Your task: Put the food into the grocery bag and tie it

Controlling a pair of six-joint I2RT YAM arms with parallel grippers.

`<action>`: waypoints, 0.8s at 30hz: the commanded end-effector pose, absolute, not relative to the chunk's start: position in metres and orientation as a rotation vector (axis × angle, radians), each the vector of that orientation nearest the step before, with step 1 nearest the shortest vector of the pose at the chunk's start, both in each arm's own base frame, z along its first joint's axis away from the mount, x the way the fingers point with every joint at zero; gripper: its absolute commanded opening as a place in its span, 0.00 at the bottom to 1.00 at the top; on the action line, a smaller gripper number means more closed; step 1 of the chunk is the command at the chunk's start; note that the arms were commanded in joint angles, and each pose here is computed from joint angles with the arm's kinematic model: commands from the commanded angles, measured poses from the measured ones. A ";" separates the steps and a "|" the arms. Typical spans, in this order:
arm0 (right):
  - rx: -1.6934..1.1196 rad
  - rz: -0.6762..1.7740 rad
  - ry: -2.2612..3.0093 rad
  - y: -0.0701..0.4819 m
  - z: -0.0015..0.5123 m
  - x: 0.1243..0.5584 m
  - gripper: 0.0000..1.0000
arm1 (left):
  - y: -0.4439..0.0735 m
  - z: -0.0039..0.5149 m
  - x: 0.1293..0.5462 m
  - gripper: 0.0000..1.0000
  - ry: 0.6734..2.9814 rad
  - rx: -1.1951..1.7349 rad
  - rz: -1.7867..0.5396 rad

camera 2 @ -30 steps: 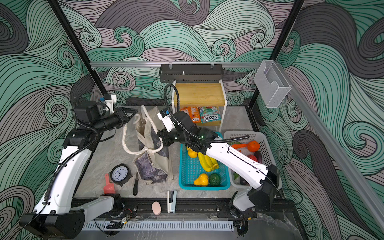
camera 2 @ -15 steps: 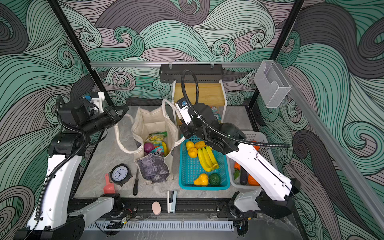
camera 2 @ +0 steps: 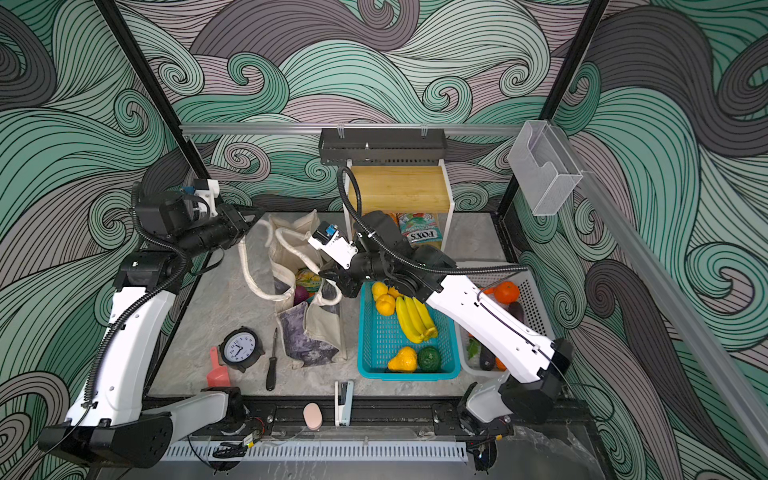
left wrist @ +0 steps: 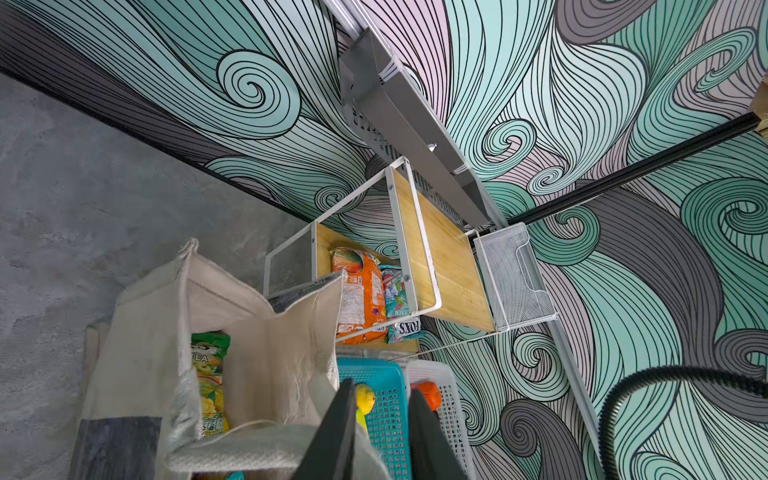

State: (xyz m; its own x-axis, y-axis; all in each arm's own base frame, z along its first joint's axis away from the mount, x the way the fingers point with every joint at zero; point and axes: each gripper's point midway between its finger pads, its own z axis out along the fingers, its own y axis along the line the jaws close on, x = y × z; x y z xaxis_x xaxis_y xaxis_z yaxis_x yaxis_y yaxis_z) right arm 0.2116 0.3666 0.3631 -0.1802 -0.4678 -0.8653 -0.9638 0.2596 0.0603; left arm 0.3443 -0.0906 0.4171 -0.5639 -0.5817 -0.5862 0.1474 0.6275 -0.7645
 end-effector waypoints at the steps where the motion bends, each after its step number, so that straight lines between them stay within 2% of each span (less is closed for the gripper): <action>1: -1.432 0.973 1.705 0.377 0.370 0.182 0.00 | -0.096 0.441 0.343 0.00 1.887 -0.271 -1.023; 11: -1.405 0.960 1.741 0.415 0.350 0.203 0.00 | -0.129 0.422 0.338 0.00 1.971 -0.183 -1.014; 20: -1.151 0.984 1.749 0.453 0.351 0.251 0.00 | -0.141 0.409 0.323 0.03 2.010 -0.137 -1.017; 24: -0.980 0.989 1.728 0.457 0.363 0.273 0.00 | -0.139 0.400 0.319 0.08 2.015 -0.147 -1.003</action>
State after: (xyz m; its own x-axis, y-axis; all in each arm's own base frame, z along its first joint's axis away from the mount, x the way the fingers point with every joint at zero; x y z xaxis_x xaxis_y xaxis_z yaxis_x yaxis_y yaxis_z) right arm 0.2500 0.4511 0.3305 -0.2888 -0.3610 -0.8867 -0.9387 0.2887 0.1882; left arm 0.3292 -0.1369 0.4006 -0.6281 -0.4583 -0.6288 0.2299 0.6627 -0.7127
